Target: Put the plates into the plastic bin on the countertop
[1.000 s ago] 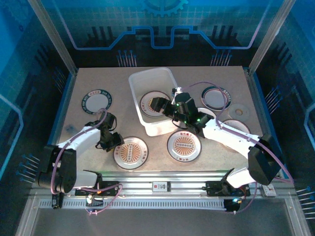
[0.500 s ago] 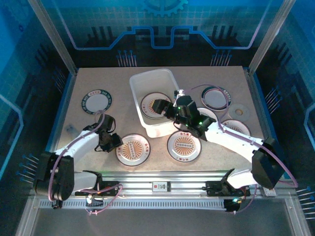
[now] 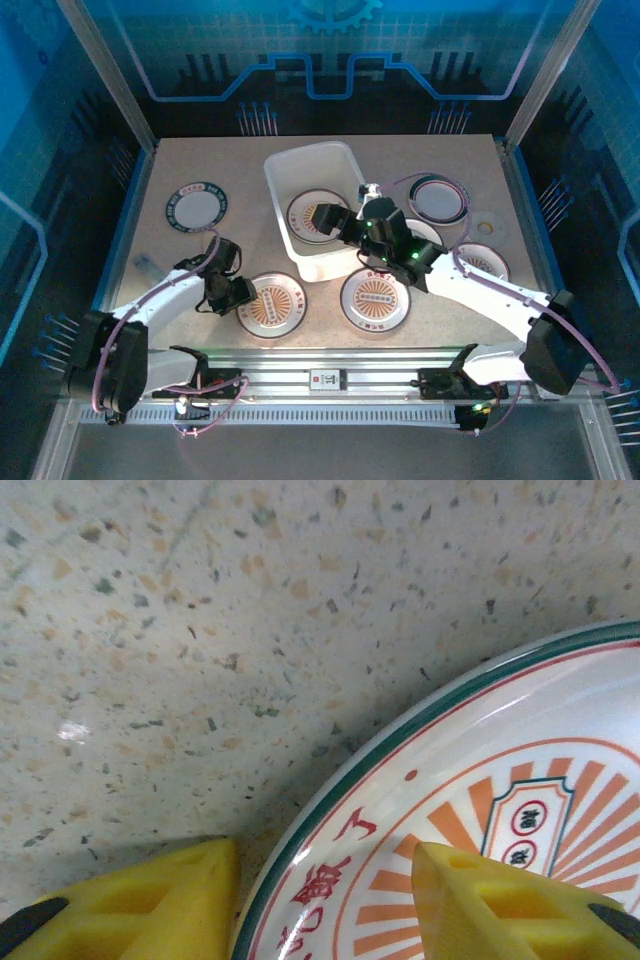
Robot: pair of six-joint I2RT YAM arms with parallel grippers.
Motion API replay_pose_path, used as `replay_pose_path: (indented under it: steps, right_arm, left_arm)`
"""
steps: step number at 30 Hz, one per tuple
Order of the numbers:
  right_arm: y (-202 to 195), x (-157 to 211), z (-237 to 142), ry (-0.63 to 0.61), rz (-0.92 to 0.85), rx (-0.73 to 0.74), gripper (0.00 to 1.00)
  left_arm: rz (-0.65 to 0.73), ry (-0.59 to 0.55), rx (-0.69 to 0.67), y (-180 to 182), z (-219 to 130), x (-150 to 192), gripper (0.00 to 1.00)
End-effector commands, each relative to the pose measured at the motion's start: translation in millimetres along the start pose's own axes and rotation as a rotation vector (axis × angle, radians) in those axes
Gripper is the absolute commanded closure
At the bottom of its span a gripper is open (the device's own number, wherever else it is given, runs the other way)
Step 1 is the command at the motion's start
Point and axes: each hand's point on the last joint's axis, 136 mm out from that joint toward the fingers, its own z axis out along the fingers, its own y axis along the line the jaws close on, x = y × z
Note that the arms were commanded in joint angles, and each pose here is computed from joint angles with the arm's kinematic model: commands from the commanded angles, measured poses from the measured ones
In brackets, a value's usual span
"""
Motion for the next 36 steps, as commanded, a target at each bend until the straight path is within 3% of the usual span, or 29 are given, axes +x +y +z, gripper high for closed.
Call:
replay_pose_path:
  steps: [1,17,36]
  right_arm:
    - [-0.5,0.7,-7.7,-0.013,-0.033,0.008,0.07]
    - [-5.0,4.8,-6.7,-0.012,-0.013,0.004,0.07]
    - [4.7,-4.7,-15.5,-0.039,-0.016,-0.018,0.08]
  left_arm:
    - [0.027,0.058,-0.014,1.4,4.3,12.1,0.50]
    - [0.016,-0.011,0.004,2.7,-1.8,7.4,0.76]
    - [-0.008,-0.208,0.131,-23.1,-63.0,-18.9,0.96]
